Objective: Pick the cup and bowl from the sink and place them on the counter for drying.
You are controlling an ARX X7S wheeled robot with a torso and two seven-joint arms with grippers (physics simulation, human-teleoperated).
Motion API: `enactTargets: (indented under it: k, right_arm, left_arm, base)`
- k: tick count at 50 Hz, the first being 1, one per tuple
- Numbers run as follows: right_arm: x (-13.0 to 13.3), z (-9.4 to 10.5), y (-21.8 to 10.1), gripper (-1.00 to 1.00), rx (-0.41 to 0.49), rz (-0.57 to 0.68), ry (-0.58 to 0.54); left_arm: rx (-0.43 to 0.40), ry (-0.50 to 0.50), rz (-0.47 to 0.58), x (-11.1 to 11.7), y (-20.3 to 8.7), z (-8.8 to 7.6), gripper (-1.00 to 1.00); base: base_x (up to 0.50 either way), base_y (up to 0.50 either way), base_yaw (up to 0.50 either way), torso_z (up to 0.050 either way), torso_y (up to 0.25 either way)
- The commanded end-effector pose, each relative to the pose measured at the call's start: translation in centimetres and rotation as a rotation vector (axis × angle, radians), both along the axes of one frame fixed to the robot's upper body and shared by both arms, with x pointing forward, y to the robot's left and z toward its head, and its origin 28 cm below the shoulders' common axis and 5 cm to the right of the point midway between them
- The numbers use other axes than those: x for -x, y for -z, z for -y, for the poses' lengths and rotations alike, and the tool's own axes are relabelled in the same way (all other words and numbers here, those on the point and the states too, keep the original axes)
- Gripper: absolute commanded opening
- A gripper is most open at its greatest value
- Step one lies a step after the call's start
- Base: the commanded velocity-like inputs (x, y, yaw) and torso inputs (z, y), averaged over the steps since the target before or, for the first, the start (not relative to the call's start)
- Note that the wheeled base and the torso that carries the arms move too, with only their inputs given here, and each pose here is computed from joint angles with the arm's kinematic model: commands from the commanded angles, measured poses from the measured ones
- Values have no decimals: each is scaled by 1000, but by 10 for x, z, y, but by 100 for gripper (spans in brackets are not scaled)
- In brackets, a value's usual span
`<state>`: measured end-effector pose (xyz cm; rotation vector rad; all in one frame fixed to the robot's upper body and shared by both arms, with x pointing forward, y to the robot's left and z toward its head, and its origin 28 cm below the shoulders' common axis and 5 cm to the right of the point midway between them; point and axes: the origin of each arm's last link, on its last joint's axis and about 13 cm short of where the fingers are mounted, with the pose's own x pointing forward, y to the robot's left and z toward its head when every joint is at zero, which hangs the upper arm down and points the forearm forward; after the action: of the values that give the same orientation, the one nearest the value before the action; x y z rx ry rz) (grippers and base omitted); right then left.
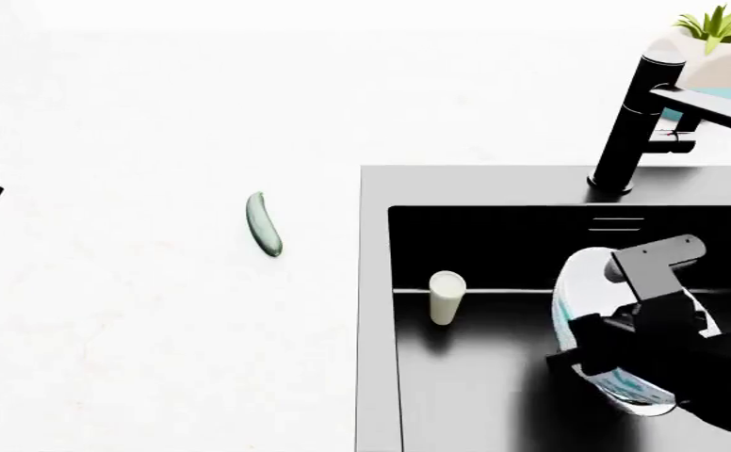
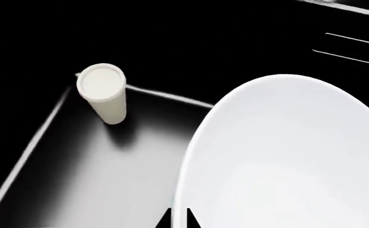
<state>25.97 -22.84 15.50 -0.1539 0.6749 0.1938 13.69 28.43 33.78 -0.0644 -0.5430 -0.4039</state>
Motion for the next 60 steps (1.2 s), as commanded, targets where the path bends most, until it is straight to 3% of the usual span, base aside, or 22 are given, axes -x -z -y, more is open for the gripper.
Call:
enactTargets:
  k: [1,39,60]
  right_arm:
    - [2,-2,-39,-100,7,78,-112]
    - [19,-29,-135,-100,10,278,-459]
    - [21,-78,-203,-100,56,399,-701]
  left_arm:
    - [6,-4,5,1,0,-1,100]
    - [7,-3,16,2,-5,0,100]
    - [15,-11,25,4,-5,-3,100]
  base:
    - [0,0,0,0,0]
    - [0,0,0,0,0]
    - [0,0,0,0,0]
